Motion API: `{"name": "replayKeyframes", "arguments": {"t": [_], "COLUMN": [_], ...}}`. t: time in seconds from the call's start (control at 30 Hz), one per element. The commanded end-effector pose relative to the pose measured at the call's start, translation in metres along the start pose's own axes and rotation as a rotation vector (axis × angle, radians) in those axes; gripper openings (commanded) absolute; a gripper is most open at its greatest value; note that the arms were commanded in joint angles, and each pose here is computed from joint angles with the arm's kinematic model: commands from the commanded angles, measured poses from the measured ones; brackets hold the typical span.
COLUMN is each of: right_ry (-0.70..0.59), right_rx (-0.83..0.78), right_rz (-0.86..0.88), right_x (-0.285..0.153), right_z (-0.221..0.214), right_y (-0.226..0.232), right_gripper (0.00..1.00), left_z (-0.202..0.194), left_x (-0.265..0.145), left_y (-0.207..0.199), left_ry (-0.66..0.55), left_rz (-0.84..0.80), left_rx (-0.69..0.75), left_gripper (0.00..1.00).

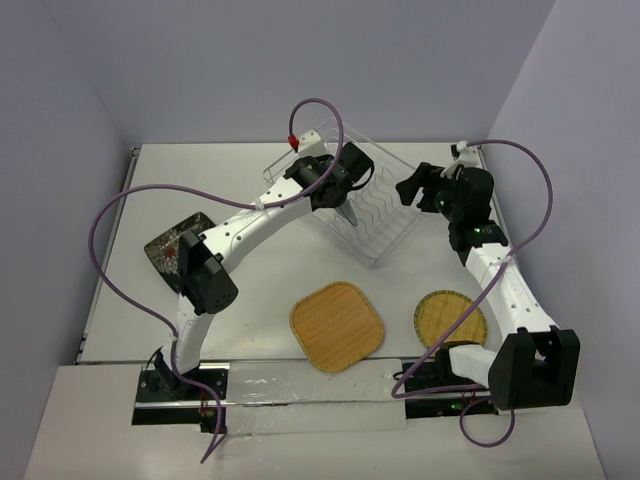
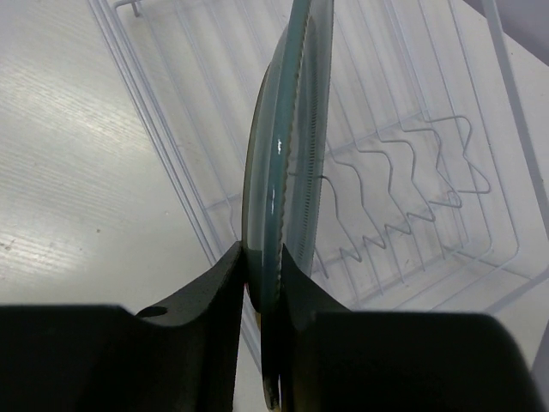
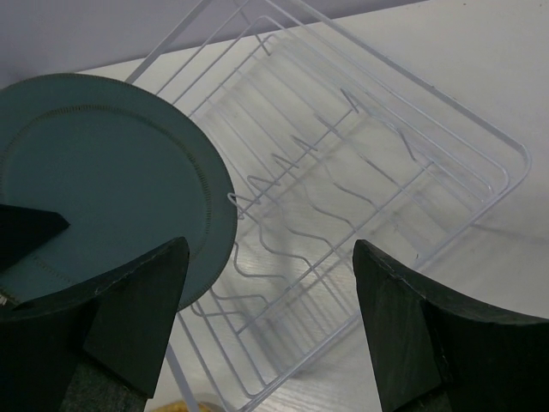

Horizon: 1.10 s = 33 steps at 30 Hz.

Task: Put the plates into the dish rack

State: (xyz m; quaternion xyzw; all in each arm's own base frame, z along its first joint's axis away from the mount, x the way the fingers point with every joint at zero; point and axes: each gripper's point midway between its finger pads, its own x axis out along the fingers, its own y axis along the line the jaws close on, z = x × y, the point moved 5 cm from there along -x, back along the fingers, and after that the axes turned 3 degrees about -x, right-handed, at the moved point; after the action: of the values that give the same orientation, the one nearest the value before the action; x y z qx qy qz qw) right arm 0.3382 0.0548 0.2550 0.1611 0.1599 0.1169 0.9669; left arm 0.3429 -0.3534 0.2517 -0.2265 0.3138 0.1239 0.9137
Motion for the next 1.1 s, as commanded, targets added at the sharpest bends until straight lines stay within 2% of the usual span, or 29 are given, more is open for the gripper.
{"name": "replayKeyframes", "arguments": {"t": [0.0,0.17,0.27,0.37,0.7,0.77,0.93,1.07], "right_ry": [-0.053,-0.002,-0.025,-0.028,0.114,0.09,-0.109,-0.144], "right_rx": [-0.04,-0.215,-0.497,-0.613,-0.802,-0.803,-0.77,-0.762], "right_rz": [0.04,0.284,0.496,0.576,0.618,0.626,0.527,0.476], "right_x": [-0.002,-0.015,-0.035,-0.043,-0.005,0.0,0.015,0.031], "right_z": [0.021,0.003,-0.017,-0.033,-0.071,-0.07,-0.045,-0.04], "right_y": [0.007,0.031,0.05,0.059,0.089,0.097,0.108,0.105], "right_gripper": [0.84,0.84,0.85,0.85,0.85,0.86,0.86,0.86], "left_z": [-0.009,-0.013,-0.016,-0.015,-0.013,-0.013,-0.011,-0.008], "left_x": [-0.009,-0.01,-0.01,-0.012,-0.016,-0.016,-0.021,-0.026], "left_y": [-0.03,-0.035,-0.038,-0.039,-0.038,-0.039,-0.039,-0.038], "left_ry": [0.052,0.074,0.093,0.099,0.093,0.096,0.094,0.089], "left_rz": [-0.144,-0.18,-0.192,-0.195,-0.203,-0.203,-0.208,-0.225], "left_rx": [-0.048,-0.043,-0.035,-0.041,-0.083,-0.084,-0.086,-0.093], "left_gripper": [0.26,0.25,0.22,0.19,0.16,0.16,0.15,0.15]}}
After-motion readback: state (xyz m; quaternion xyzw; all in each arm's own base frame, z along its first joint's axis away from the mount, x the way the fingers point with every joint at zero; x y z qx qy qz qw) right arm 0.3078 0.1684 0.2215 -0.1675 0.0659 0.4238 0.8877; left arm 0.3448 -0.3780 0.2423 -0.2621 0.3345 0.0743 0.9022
